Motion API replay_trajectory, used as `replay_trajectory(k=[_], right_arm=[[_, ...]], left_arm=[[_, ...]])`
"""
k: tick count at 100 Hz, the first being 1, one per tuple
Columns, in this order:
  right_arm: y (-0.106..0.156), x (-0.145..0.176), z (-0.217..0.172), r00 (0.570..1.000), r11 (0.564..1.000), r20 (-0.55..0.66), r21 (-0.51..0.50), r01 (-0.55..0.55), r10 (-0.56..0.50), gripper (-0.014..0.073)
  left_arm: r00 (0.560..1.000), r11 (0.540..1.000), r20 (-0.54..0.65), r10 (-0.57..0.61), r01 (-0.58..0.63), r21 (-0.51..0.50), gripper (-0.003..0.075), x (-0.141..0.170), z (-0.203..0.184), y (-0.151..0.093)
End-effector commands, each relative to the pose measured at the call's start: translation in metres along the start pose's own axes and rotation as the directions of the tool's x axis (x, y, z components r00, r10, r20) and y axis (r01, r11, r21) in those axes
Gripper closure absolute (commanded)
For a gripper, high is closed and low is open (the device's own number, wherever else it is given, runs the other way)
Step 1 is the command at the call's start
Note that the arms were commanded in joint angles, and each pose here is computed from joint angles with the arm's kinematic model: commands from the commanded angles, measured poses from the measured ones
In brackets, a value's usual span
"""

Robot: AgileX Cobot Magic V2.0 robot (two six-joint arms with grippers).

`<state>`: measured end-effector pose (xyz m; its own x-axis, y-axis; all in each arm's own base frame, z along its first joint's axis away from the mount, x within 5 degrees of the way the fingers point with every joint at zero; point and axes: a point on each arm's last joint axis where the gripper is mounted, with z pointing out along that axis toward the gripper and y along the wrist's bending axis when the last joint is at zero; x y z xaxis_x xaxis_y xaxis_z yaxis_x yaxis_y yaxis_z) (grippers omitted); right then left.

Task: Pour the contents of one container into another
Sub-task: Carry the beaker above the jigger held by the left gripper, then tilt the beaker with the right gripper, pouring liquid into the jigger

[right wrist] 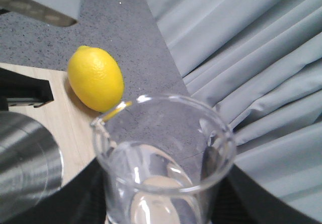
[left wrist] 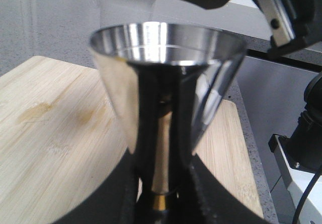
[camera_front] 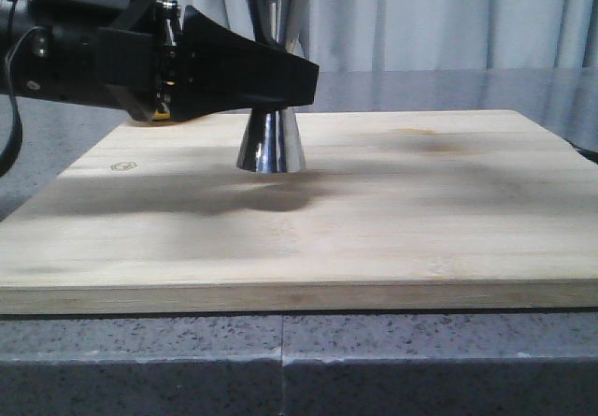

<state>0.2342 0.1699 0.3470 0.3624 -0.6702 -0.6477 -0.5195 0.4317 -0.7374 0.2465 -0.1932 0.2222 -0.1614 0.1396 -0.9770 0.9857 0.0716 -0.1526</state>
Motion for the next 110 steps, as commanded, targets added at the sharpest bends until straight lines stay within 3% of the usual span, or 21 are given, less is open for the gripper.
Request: replay_trajectory(k=[1, 110], right_arm=[[-0.0150, -0.0185, -0.0102, 0.995, 0.998, 0.096, 0.056, 0.026, -0.031, 0.0360], [-0.0131, -0.0194, -0.0102, 0.977, 0.981, 0.100, 0.052, 0.185, -0.190, 0.0360]], left_arm=[[0.988, 0.991, 0.149, 0.025, -0.044, 0.124, 0.0739, -0.0267, -0.0018, -0.0143], [0.990, 0.993, 0.140, 0.026, -0.042, 0.111, 0.0739, -0.0259, -0.0015, -0.0131]])
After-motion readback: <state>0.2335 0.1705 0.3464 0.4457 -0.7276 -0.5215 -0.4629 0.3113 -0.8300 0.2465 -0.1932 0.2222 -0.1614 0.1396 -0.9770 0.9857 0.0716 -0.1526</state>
